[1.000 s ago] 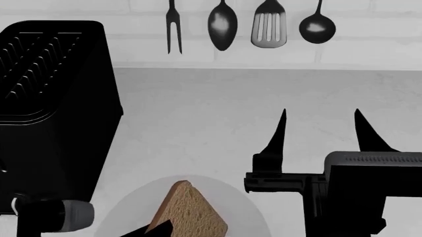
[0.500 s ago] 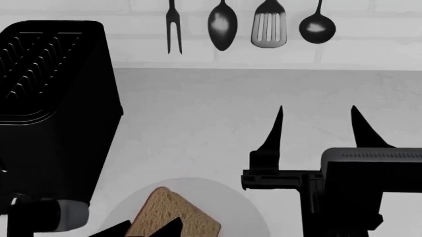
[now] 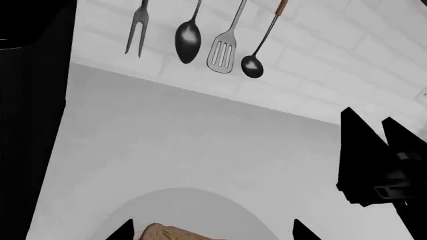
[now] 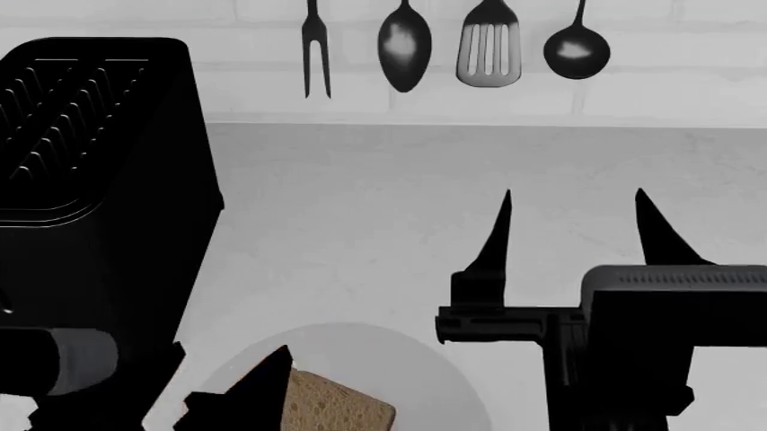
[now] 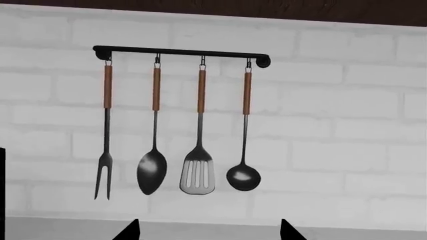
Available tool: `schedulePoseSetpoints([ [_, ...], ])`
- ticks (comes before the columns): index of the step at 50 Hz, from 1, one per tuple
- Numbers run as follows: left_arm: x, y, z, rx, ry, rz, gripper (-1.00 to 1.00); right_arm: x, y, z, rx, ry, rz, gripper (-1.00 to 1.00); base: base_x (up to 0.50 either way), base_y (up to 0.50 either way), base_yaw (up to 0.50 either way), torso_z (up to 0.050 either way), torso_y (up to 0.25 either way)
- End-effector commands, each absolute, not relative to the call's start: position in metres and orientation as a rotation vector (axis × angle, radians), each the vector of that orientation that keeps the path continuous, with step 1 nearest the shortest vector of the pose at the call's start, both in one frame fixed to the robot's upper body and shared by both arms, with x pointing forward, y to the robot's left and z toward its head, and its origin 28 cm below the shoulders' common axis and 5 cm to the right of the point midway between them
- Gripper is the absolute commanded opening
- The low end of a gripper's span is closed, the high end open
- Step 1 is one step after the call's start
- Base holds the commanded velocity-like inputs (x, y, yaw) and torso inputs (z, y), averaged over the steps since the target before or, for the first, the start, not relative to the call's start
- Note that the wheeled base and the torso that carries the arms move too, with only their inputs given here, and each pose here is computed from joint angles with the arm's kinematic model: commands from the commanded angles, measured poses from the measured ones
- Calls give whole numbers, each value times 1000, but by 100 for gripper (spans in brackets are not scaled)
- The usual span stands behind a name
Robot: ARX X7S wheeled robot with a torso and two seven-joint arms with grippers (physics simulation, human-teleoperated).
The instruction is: Place the toasted item on a plate.
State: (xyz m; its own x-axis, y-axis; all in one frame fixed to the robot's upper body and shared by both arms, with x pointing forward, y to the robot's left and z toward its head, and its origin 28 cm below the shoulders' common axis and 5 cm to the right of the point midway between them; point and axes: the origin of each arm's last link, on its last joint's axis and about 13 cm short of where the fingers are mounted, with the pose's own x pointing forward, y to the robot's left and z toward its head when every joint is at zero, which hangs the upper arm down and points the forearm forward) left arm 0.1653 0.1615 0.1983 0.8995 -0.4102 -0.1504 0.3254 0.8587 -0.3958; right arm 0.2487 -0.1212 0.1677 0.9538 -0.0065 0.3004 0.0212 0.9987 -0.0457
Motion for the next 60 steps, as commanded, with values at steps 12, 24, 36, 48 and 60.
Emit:
schedulePoseSetpoints([
  [12,151,174,270,-175,-11,-346,100,248,-122,168,-49,-307,-14,100,0,0,0,0,0],
  [24,162,186,292,-116,-91,-276,100,246,-121,167,-48,-305,-14,100,0,0,0,0,0],
  [36,151,198,313,-84,-143,-234,100,246,-121,169,-49,-310,-15,100,0,0,0,0,0],
  [48,163,214,328,-59,-172,-156,100,247,-120,173,-50,-316,-6,100,0,0,0,0,0],
  [60,177,227,345,-8,-173,-128,100,241,-123,180,-80,-325,-10,100,0,0,0,0,0],
])
